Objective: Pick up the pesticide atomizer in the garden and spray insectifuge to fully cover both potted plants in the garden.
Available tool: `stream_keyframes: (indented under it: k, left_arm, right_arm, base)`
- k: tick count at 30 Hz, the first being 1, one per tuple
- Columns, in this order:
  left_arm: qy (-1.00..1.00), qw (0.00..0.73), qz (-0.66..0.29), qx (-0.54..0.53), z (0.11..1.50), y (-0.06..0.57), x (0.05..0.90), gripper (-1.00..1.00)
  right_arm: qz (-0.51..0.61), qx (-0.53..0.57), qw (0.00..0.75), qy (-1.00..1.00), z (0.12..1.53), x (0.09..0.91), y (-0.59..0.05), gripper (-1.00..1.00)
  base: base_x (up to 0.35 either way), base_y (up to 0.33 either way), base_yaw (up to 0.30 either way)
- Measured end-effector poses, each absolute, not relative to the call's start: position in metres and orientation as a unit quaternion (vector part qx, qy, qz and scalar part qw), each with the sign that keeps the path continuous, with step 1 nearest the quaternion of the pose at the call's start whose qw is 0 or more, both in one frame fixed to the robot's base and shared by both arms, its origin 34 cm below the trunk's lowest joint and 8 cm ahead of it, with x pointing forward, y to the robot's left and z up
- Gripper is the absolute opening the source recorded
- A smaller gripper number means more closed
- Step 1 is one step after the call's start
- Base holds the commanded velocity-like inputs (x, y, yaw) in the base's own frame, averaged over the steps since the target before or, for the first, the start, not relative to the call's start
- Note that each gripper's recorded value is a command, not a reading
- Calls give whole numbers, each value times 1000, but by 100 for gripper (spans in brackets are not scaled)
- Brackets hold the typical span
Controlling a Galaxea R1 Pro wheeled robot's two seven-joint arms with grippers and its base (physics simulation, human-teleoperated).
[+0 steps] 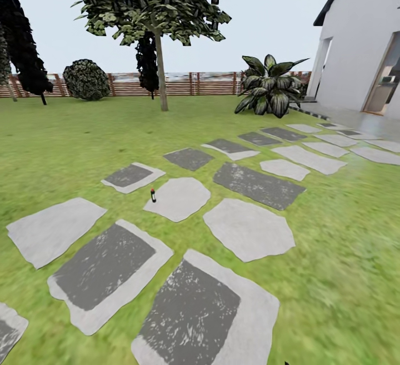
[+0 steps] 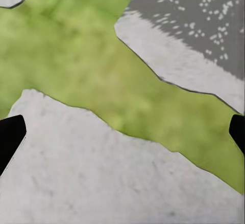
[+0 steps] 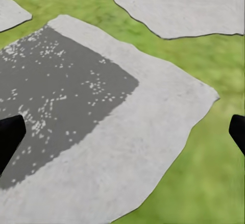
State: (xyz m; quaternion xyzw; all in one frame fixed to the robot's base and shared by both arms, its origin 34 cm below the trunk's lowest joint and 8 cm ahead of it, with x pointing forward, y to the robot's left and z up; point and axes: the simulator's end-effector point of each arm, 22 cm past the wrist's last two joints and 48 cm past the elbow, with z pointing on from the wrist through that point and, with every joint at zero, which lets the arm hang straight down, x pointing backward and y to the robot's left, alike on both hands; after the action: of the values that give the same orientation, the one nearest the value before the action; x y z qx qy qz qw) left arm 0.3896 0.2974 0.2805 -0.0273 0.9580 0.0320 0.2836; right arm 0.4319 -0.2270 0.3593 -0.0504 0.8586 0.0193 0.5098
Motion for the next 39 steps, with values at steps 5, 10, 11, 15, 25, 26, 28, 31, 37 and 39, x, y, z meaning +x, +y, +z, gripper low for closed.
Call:
stream_keyframes:
  k: [5,10,11,15,25,26,28,31,37,39]
  left_arm:
    - [958,284,32,-27,281,297,390,100]
    - [958,284,32,-27,281,297,390,100]
    - [958,284,32,-27,281,297,390,100]
    - [958,284,33,-27,281,299,390,100]
    - [958,284,34,-27,281,300,390,100]
    - [958,284,34,-27,281,300,390,100]
    - [958,284,34,-27,281,300,390,100]
    - [958,284,34,-27,281,300,390,100]
    - [958,284,33,-27,281,300,390,100]
    - [958,284,33,-27,281,300,390,100]
  right_arm:
    - [19,-51,510,859,359,432,-227,100]
    - [19,-51,509,859,359,432,-227,100]
    - [20,-51,509,859,359,432,-227,100]
    - [19,-51,509,859,359,432,-227,100]
    - [20,-51,509,859,359,432,-226,100]
    - [20,-51,509,859,359,432,-226,100]
    - [20,-51,509,859,359,431,-226,100]
    - [20,-51,509,859,359,431,-226,100]
    - [20,-51,509,859,359,431,-226,100]
    - [20,-51,509,859,359,431,-226,100]
  base:
    - [321,0,0]
    - [321,0,0]
    - [321,0,0]
    - [321,0,0]
    - [321,0,0]
    - [321,0,0]
    - [321,0,0]
    - [321,0,0]
    - [321,0,0]
    - [321,0,0]
